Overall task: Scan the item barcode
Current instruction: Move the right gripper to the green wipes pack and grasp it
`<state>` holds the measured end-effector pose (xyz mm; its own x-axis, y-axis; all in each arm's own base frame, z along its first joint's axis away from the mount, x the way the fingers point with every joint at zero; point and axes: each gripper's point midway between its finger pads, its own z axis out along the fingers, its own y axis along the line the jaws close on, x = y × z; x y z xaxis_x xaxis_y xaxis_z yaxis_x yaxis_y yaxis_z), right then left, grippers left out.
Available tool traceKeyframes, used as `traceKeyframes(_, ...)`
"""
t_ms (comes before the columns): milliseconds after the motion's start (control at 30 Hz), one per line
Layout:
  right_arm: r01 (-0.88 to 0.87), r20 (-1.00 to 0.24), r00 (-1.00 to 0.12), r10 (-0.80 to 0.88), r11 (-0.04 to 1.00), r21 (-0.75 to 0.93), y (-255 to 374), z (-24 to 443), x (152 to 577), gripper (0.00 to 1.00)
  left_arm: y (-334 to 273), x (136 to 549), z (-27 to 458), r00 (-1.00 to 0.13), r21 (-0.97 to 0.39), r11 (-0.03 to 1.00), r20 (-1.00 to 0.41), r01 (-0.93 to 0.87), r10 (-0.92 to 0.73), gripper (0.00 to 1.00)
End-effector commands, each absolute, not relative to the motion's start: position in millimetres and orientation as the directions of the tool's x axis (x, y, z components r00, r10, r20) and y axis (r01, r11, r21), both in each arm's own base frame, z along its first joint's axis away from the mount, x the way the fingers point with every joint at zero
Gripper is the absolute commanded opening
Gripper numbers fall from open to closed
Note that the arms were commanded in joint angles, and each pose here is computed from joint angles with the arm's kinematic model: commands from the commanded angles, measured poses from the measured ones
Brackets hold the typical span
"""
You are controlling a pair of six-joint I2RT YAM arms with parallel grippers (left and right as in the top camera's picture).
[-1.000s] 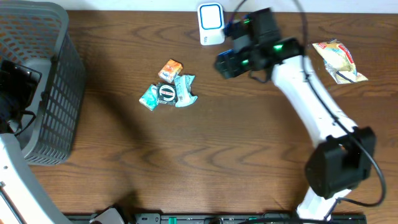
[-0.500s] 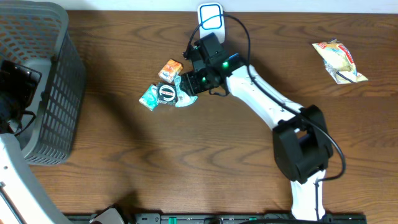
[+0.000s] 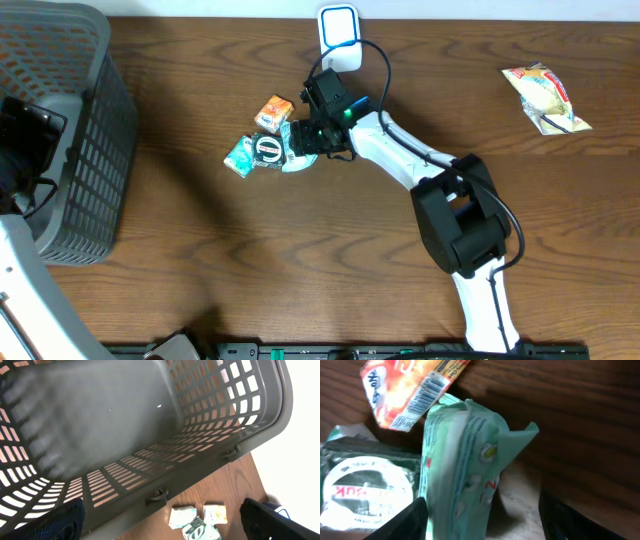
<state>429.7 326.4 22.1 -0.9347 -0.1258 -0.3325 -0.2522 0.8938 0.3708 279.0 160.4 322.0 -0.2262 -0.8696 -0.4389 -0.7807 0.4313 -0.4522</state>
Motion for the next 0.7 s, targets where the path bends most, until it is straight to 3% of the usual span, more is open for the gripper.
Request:
traceKeyframes(0, -0.229, -0.277, -0.954, -0.118, 0.883, 0.411, 333.4, 1.6, 423.2, 0.59, 161.5, 277.0, 328.7, -0.208, -0.46, 0.425, -0.45, -0.779, -0.869, 0.98)
traceKeyframes(33, -0.23, -0.269, -0.955, -0.121, 0.877, 0.422, 335.3, -0.3, 421.5, 0.55, 161.5, 277.0, 328.7, -0.208, -0.46, 0.425, -0.45, -0.779, -0.869, 0.98)
traceKeyframes(133, -0.224, -0.25, -0.96, -0.125, 0.879, 0.422, 334.7, -10.0, 419.0, 0.27, 161.5, 277.0, 328.7, -0.208, -0.46, 0.425, -0.45, -0.779, -0.869, 0.98)
traceKeyframes(300, -0.219, -0.246, -0.962, -0.116, 0.865, 0.452, 332.7, -2.1, 421.8, 0.03, 161.4, 276.9, 328.8, -0.208, -0.46, 0.425, -0.45, -0.779, -0.868, 0.98)
traceKeyframes(667, -0.169, -0.247, -0.967, -0.058, 0.873, 0.457, 283.0, 79.7, 421.4, 0.01, 161.5, 277.0, 328.7, -0.208, -0.46, 0.425, -0.45, -0.779, -0.869, 0.98)
